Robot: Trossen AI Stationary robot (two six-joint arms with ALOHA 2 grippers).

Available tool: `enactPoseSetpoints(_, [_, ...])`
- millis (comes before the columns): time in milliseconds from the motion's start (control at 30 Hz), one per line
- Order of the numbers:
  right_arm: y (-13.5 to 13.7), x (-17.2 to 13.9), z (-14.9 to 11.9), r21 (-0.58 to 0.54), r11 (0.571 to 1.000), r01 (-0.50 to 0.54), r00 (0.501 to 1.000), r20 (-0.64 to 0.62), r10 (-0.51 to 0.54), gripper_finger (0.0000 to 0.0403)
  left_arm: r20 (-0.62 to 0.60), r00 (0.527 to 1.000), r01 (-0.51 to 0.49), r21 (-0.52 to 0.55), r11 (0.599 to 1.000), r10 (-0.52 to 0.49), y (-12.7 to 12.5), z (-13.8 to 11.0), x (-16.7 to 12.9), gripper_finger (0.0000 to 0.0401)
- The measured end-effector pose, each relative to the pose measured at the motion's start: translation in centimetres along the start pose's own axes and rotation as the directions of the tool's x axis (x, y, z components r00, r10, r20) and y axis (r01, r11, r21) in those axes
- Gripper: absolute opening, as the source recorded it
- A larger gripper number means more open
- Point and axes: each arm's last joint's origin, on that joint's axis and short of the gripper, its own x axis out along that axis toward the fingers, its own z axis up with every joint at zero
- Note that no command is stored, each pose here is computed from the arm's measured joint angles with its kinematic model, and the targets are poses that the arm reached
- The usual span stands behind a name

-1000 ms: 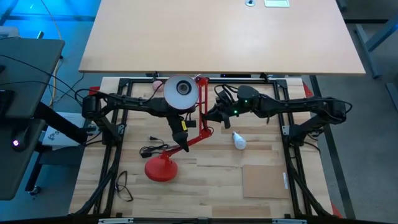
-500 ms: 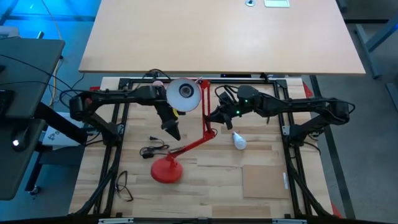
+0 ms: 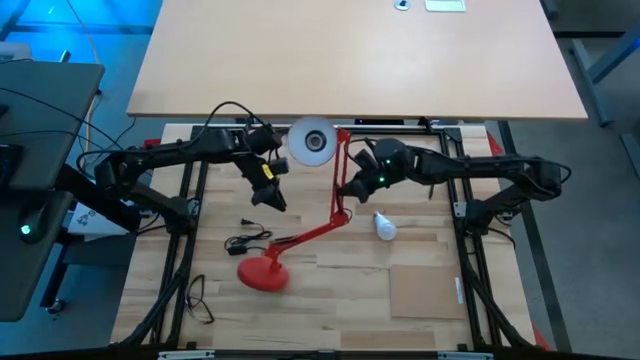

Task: Screw lightbulb
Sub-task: Prepare the desk lamp

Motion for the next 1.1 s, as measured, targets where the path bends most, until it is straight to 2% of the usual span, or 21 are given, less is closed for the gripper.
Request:
enactPoseSetpoints(167, [-1.0, 0.5, 0.2, 0.071, 0.997, 0.031, 1.0, -0.004, -0.03, 0.0029, -0.055, 0.995, -0.081, -0.001, 0.997, 0.081, 0.5, -1.2, 1.2, 0.0122])
enactPoseSetpoints(400, [-3.4, 2.6, -0.3, 0.215, 0.97, 0.116, 0.993, -0.059, -0.106, 0.0031, -0.138, 0.989, -0.061, -0.037, 0.997, 0.056, 1.4, -4.0, 4.4, 0.0122])
enactPoseSetpoints(600, [-5.8, 4.5, -1.0, 0.326, 0.924, 0.2, 0.978, -0.117, -0.171, 0.0034, -0.087, 0.996, -0.04, -0.05, 0.998, 0.035, 2.0, -4.8, 6.2, 0.0122])
enactPoseSetpoints(867, [-8.2, 5.9, -1.6, 0.439, 0.857, 0.269, 0.962, -0.156, -0.222, 0.0035, -0.045, 0.999, -0.032, -0.052, 0.998, 0.03, 2.5, -5.1, 6.8, 0.0122])
enactPoseSetpoints(967, [-8.4, 6.0, -1.5, 0.435, 0.855, 0.281, 0.96, -0.134, -0.247, 0.0075, -0.046, 0.999, -0.031, -0.052, 0.998, 0.029, 2.5, -5.2, 6.8, 0.0122])
enactPoseSetpoints(1100, [-8.6, 6.0, -1.5, 0.447, 0.84, 0.308, 0.951, -0.114, -0.289, 0.0166, -0.046, 0.999, -0.029, -0.054, 0.998, 0.027, 2.5, -5.2, 6.8, 0.0122])
